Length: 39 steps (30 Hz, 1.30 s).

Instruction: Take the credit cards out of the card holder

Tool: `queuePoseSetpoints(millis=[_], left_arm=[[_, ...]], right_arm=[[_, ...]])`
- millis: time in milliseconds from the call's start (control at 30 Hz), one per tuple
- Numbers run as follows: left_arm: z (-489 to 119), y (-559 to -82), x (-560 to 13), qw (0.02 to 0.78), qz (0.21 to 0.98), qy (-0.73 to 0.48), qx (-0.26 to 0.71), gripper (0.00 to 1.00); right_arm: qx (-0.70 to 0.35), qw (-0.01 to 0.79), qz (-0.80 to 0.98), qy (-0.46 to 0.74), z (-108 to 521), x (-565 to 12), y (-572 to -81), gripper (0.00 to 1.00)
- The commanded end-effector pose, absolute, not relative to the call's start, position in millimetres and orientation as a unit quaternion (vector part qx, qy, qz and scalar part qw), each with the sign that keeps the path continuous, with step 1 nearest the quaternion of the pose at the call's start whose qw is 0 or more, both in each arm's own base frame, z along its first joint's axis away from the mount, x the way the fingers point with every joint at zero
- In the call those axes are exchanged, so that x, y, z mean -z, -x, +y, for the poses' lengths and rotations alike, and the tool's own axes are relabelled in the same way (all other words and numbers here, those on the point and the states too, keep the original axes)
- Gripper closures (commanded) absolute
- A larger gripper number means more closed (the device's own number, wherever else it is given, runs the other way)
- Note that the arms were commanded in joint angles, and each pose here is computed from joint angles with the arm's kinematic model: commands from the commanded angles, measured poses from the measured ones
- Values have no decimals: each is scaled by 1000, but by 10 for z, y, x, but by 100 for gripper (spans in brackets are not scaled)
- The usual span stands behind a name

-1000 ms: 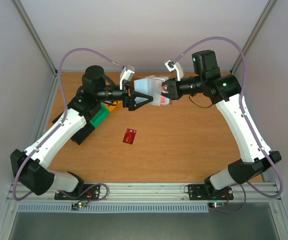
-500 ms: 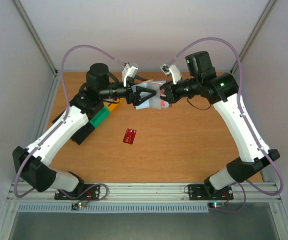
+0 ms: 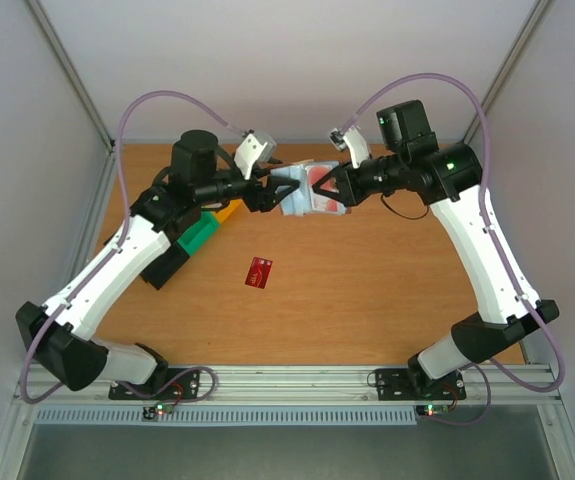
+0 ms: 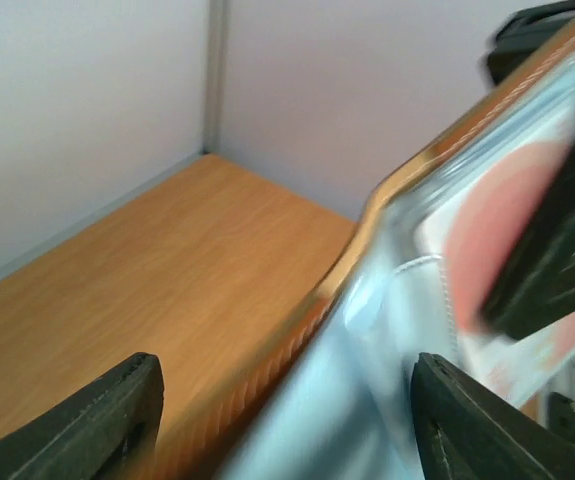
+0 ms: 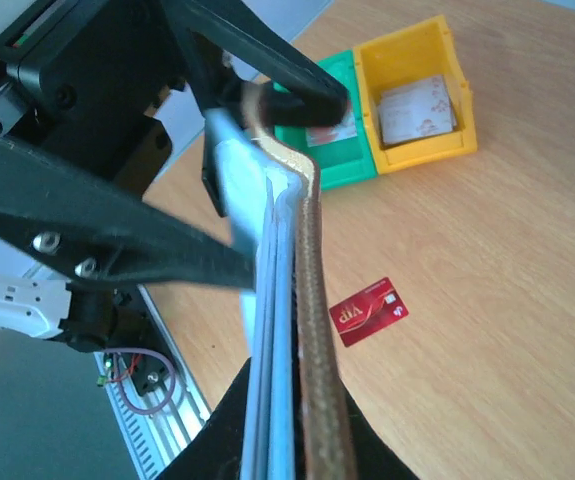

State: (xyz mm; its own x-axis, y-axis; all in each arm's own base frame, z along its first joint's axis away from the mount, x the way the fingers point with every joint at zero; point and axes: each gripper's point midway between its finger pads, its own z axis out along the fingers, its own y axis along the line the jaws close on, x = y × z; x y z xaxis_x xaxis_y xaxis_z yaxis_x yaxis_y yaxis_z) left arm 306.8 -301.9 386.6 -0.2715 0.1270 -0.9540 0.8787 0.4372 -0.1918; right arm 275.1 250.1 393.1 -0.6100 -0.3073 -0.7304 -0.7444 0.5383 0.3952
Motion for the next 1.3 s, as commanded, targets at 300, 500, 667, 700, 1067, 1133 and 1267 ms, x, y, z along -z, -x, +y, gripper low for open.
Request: queuePoseSetpoints(millis=[300,500,667,700,1067,1133,1267], left_arm=[[-2564,-3448,-3772,527,742,-316,267,33],[-3235,-2485,-4263,479,607,-439,458,38],[-3416,-2486,-4178,405,629,-354,561,54],[-3416,-2507,-4128,398,639,-343,562,57],[-3285,-2468,-4237,418,631,-349,553,55],[-3187,-2521,-4276,428,636,-340,544,50],[-2944,-2707,-4255,455,659,-323,504,21]], right_arm=[[-149,303,925,174,1897,-3669,-3278,99],[-131,311,927,166,2014,-3674,-3356,99],[-209,318,898,222,2331,-3900,-3219,99],[-231,325,886,235,2389,-3982,-3167,99],[-382,345,799,312,2722,-4428,-2755,99],[-384,345,797,315,2704,-4441,-2738,99],[-413,342,780,323,2646,-4546,-2640,99]])
